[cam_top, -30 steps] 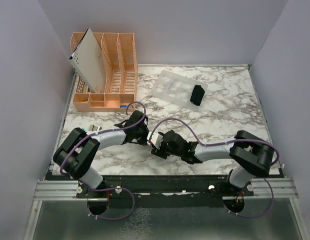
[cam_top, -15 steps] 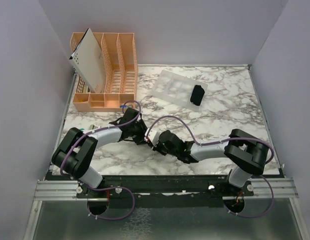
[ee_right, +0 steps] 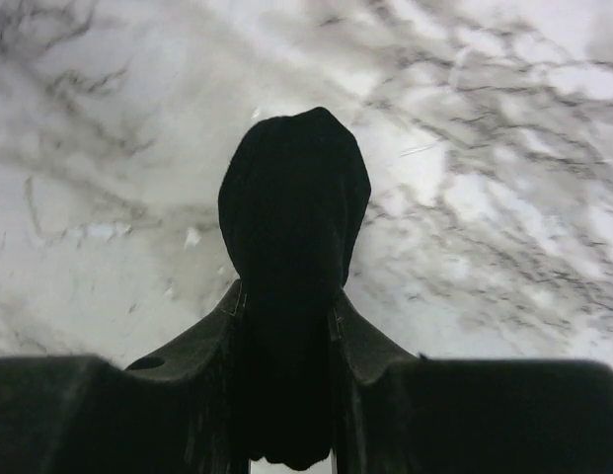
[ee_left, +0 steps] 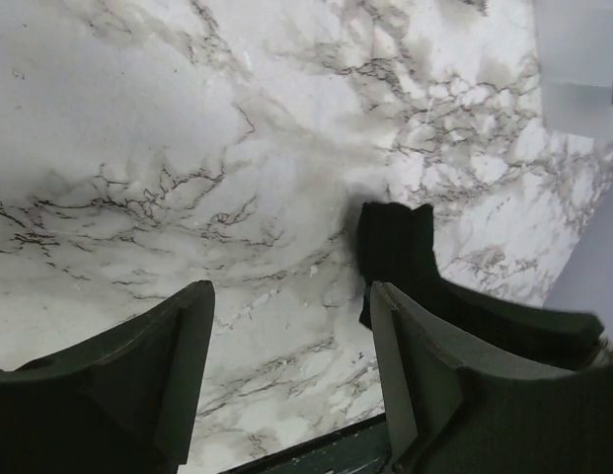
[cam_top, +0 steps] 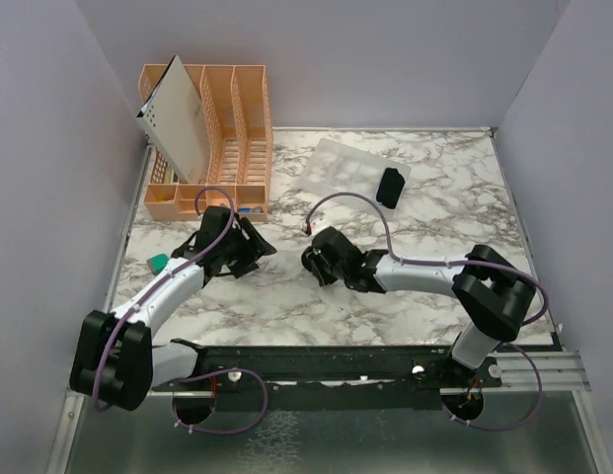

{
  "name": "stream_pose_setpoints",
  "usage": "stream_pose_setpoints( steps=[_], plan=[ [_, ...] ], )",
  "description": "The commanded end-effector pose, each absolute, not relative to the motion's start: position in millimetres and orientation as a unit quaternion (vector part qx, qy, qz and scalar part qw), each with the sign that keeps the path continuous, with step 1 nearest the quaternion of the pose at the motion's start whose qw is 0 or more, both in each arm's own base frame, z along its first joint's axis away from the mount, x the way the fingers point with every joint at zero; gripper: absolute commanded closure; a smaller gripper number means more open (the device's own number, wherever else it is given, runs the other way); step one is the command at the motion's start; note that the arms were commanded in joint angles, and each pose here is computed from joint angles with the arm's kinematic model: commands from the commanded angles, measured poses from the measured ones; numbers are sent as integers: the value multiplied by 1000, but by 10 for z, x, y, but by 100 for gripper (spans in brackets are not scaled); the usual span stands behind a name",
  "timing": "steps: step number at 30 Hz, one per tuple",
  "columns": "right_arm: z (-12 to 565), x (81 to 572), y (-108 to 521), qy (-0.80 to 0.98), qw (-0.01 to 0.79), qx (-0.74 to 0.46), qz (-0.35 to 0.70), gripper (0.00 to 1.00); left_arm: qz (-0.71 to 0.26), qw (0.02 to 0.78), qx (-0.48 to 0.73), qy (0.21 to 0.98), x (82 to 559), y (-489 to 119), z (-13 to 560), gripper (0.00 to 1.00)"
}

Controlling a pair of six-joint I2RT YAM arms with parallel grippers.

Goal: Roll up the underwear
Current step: Place the underwear in the storage box.

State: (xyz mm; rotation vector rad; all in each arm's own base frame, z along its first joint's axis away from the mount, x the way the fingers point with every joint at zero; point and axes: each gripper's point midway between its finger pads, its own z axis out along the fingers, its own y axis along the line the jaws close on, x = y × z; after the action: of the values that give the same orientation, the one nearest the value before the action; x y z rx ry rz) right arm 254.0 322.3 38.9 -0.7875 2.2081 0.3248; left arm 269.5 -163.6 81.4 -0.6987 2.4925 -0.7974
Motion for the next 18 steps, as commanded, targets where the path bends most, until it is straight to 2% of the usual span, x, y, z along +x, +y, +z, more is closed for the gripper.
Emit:
stream_pose_setpoints(
  steps=[1,8,18],
  plan=[
    [759,2812,2988,901,368,-201,110,100,-273,250,-253,894,2645,-1468,929,31],
    [1418,3558,2593,898,431,-85,6,100,-291,255,-235,892,2572,-1496,1003,31],
    [1513,4686,2003,894,437,53,-79,100,-309,222,-211,900,2391,-1568,847,31]
  ],
)
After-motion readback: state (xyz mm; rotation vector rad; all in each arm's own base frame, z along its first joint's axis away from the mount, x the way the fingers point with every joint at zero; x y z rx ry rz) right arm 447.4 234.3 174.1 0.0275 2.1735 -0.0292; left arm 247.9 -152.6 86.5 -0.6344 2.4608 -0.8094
